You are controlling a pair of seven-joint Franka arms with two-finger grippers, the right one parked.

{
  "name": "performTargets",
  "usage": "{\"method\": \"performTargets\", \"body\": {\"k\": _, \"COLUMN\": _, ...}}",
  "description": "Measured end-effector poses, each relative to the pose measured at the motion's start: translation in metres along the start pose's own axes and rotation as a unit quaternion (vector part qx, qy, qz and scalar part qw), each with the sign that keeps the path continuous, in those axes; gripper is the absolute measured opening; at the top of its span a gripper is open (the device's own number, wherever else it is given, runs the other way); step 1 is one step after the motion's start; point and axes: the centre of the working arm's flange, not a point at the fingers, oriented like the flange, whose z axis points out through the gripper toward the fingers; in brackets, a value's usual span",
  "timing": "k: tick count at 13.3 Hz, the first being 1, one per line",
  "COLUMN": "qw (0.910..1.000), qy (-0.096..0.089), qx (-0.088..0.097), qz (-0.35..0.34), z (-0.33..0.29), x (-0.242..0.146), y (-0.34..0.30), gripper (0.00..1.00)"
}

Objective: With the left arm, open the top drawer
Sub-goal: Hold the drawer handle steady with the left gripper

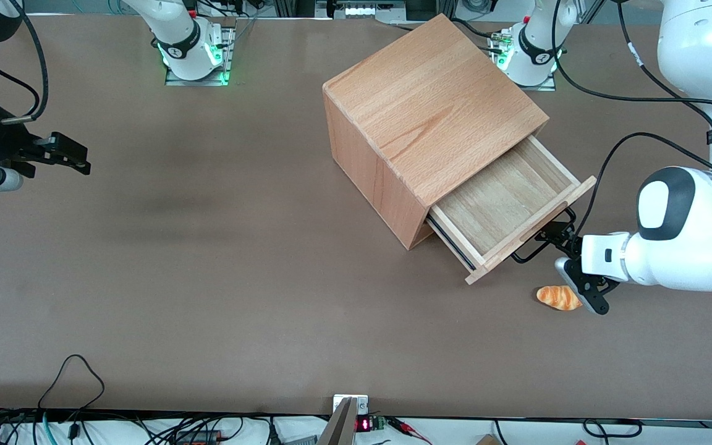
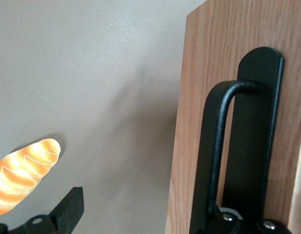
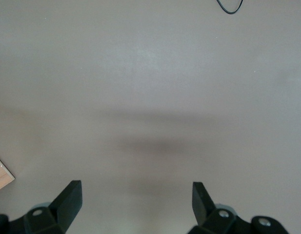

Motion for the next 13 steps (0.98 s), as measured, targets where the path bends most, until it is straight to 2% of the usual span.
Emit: {"method": "performTargets", "body": {"k": 13, "qw": 1.0000, "qy": -0.006, "qx": -0.006, "qz": 0.000, "z": -0.0077, "x": 0.0003, "y": -0.0005, "gripper": 1.00}}
